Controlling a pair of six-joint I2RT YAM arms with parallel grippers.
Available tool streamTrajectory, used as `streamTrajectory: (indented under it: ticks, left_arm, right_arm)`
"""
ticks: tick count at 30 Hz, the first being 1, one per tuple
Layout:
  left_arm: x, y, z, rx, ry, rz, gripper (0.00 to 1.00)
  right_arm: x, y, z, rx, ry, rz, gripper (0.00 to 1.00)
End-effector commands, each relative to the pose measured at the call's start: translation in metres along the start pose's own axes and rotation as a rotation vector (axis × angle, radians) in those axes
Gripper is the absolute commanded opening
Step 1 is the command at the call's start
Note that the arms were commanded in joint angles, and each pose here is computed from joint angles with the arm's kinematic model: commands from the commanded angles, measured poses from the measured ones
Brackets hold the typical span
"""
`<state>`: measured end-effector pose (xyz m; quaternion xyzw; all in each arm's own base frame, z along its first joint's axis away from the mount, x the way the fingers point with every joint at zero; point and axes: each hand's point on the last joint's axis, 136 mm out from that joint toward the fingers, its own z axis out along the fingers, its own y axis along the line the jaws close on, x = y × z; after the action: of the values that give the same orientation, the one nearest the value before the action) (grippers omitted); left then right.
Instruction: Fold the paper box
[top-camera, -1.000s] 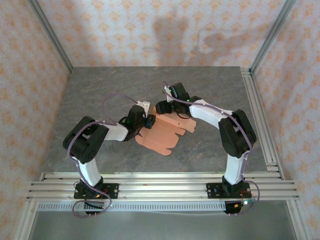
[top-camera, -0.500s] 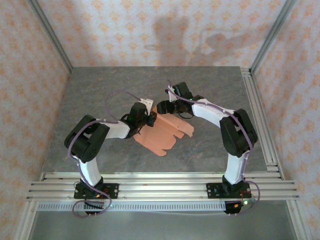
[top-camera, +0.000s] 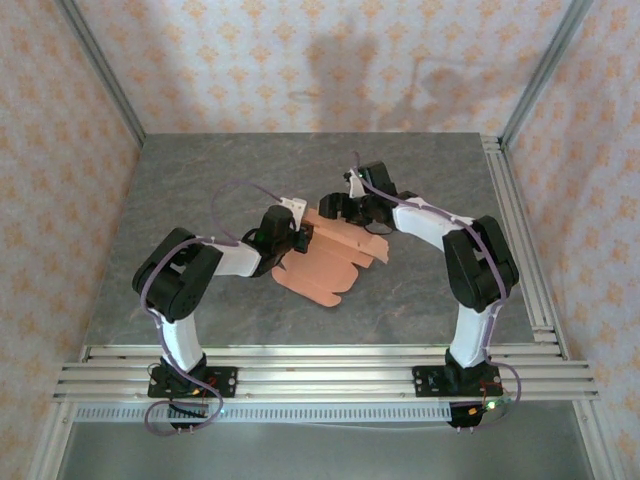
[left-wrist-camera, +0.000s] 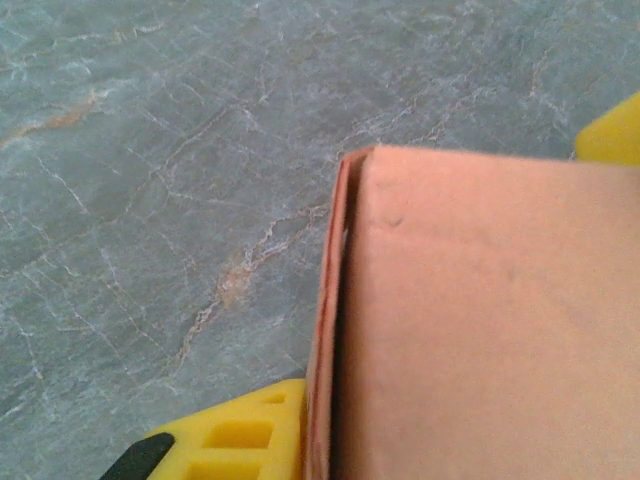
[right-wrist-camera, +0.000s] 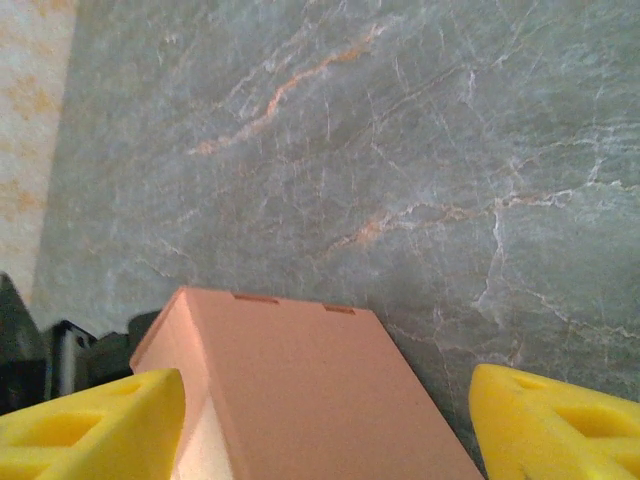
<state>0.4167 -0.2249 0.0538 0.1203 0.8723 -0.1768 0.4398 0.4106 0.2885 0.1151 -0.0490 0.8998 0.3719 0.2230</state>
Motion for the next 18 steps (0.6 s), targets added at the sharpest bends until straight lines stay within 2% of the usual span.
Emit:
streamTrajectory:
  ticks: [1,9,14,16,18]
  left_arm:
    - [0.013,0.006,0.004,-0.023,0.028,0.009,0.16]
    - [0.015,0.006,0.005,-0.024,0.036,-0.001,0.14]
    - [0.015,0.008,0.007,-0.031,0.041,-0.016,0.08]
    - [0.015,0.008,0.007,-0.034,0.04,-0.017,0.0]
    - [0.013,0.008,0.007,-0.034,0.035,-0.018,0.0]
  right_arm:
    - [-0.005,0.004,0.006,-0.052,-0.016,0.048,0.75]
    - [0.003,-0.004,0.019,-0.055,0.031,0.071,0.74]
    - [0.008,0.001,0.021,-0.091,0.047,0.094,0.72]
    - [0.008,0.004,0.019,-0.106,0.045,0.098,0.71]
    - [0.008,0.005,0.017,-0.111,0.042,0.1,0.71]
